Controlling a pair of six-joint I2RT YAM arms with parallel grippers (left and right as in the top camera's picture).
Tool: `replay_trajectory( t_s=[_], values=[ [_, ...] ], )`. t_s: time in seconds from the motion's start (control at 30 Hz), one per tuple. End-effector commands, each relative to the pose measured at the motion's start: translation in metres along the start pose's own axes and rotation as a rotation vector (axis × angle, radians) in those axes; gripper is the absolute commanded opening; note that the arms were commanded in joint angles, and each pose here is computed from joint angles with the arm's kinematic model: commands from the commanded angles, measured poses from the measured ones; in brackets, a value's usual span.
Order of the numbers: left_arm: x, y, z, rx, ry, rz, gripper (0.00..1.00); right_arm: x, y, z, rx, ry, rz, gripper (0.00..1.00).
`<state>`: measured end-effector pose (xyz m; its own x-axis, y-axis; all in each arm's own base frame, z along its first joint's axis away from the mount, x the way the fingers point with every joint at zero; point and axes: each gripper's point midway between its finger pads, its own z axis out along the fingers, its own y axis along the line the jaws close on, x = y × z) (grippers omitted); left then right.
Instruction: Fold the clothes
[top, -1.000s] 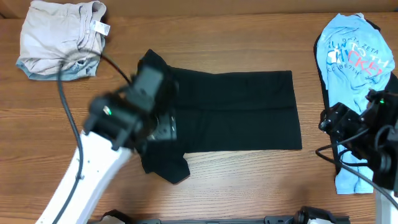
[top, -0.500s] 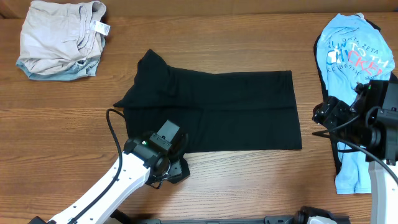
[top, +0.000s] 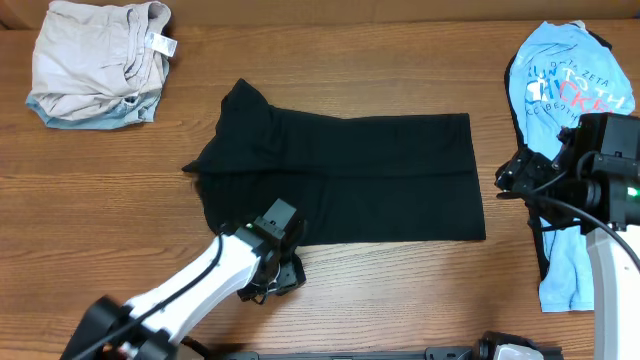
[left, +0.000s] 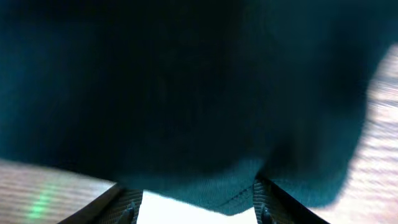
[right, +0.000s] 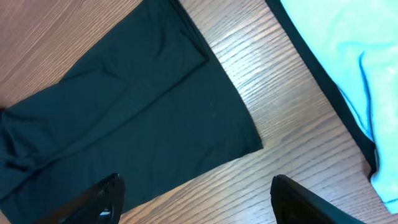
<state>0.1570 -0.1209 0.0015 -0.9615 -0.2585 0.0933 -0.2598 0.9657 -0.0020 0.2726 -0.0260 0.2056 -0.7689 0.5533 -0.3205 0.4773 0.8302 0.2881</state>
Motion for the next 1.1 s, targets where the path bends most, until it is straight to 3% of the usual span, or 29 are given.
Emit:
replay_trajectory(
  t_s=[0.0,0.03,0.1,0.2,0.8,1.07],
  values=[
    [0.003,0.006,0.014,-0.043,0.038,0.007,0.59,0.001,0.003,0.002,-0.008,0.006,-0.01,0.79],
    [0.003,0.007,0.016,-0.05,0.044,0.006,0.58,0.001,0.003,0.003,-0.006,0.007,-0.01,0.79],
    [0.004,0.01,0.02,-0.07,0.054,0.005,0.44,0.003,0.002,0.004,-0.004,0.012,-0.009,0.79],
    [-0.002,0.012,0.018,-0.085,0.037,0.017,0.04,0.01,-0.002,0.009,0.009,0.039,-0.004,0.77],
    [-0.065,0.015,-0.102,-0.04,0.041,0.135,0.04,0.068,-0.042,0.095,0.114,0.259,0.078,0.62],
    [-0.074,0.009,-0.115,-0.024,0.004,0.198,0.04,0.082,-0.054,0.141,0.131,0.295,0.113,0.54]
  ],
)
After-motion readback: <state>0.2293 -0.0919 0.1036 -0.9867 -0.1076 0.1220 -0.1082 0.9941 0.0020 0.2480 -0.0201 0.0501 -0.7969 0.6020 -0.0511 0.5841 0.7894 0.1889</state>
